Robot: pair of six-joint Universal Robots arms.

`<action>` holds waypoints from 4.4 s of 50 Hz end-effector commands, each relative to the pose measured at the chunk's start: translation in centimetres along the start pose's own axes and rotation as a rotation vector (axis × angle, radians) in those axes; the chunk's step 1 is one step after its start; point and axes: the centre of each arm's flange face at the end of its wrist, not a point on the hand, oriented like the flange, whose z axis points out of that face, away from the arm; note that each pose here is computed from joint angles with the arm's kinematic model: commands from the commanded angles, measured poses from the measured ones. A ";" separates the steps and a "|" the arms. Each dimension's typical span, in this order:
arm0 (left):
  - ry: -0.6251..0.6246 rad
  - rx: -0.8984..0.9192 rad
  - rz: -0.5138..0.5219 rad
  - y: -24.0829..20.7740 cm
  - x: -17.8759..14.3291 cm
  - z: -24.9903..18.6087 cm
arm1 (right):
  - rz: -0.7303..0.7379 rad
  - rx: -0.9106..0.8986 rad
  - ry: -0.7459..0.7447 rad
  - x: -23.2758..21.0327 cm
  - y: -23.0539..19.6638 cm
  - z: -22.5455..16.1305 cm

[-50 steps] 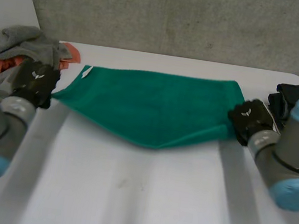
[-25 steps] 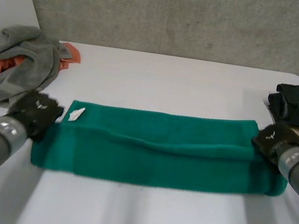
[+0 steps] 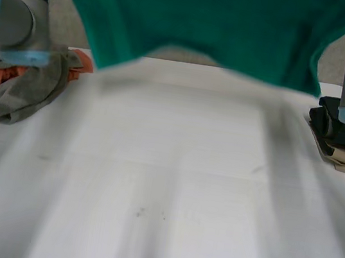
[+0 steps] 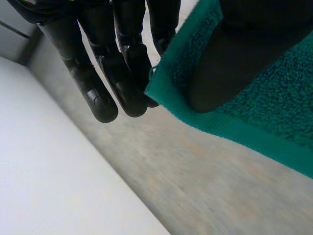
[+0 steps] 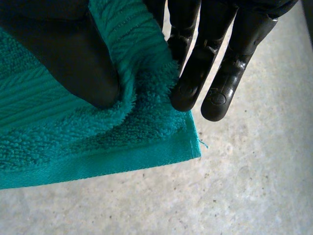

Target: Fold the laundry.

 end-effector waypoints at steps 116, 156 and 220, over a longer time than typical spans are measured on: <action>0.586 -0.628 0.121 11.0 9.4 -19.8 | -0.009 -0.675 -0.624 -10.7 13.6 -16.4; 0.583 -0.660 -0.131 0.2 4.7 -23.9 | 0.359 -0.920 -0.725 -2.3 11.6 -23.6; 0.581 -0.676 -0.130 0.3 4.1 -24.3 | 0.352 -0.909 -0.764 -1.2 18.6 -24.3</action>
